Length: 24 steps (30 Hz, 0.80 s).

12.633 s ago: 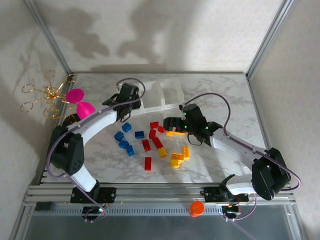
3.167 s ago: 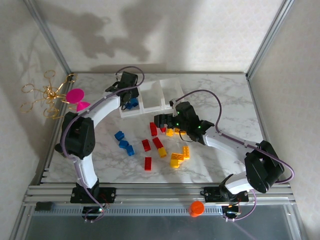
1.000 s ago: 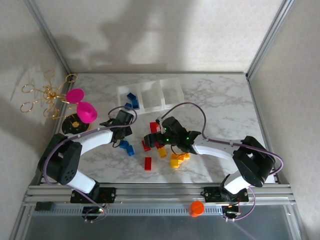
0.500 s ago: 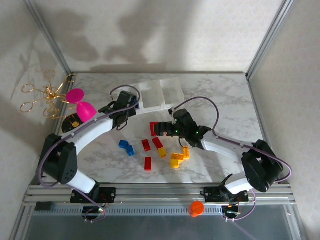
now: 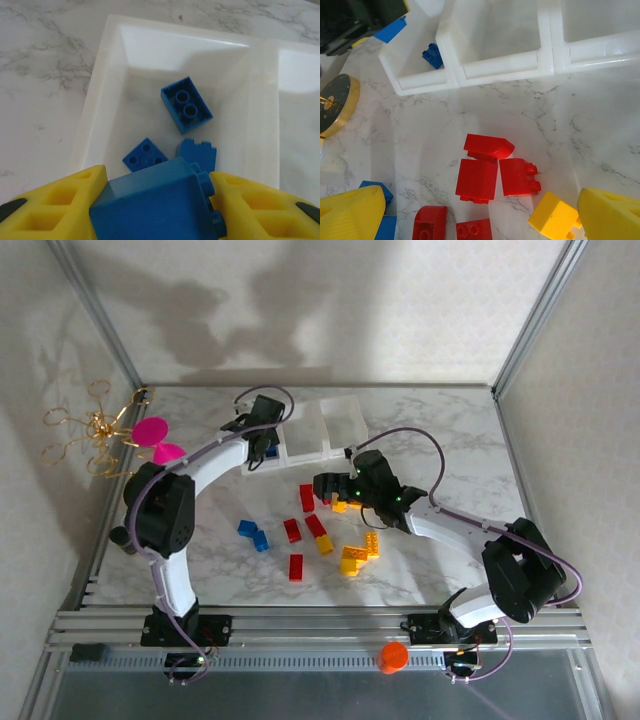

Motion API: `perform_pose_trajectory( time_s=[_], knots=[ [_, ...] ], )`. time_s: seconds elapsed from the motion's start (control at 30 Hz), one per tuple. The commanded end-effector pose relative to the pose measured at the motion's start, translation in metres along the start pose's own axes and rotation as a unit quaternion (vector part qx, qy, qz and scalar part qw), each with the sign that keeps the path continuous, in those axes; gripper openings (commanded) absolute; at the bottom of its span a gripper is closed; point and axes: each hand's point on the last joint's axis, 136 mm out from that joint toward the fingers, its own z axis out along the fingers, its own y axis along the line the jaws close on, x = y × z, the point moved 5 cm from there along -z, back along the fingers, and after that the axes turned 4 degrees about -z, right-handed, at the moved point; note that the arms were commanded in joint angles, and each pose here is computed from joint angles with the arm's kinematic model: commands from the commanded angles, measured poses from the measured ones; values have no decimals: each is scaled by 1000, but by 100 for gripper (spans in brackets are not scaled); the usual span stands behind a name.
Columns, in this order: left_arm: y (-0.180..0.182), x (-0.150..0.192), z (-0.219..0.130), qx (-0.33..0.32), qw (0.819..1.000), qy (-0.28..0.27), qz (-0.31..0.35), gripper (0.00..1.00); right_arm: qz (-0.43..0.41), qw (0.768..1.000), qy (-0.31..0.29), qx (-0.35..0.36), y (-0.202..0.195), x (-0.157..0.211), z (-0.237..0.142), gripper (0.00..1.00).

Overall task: Sort the legos into containers by color
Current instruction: Place the lego in the container.

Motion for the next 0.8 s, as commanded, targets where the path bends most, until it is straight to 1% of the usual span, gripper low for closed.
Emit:
perform_pose_trajectory(
  time_s=[0.0, 0.1, 0.23, 0.47, 0.63, 0.77],
  knots=[
    [-4, -9, 13, -28, 999, -10, 27, 39, -8, 1000, -25, -1, 3, -17, 0, 99],
    [-8, -11, 23, -34, 999, -10, 31, 43, -9, 1000, -25, 0, 2, -17, -1, 99],
    [-10, -13, 26, -32, 999, -10, 34, 49, -16, 1000, -24, -1, 4, -19, -2, 99],
    [-8, -20, 16, -28, 999, -15, 39, 60, -35, 999, -20, -8, 8, -23, -5, 99],
    [-5, -24, 9, -25, 999, -15, 37, 63, -48, 999, -10, -12, 10, -23, -7, 99],
    [-6, -25, -9, 10, 1000, -5, 23, 65, -48, 998, 6, -27, 15, -18, -11, 99]
  ],
)
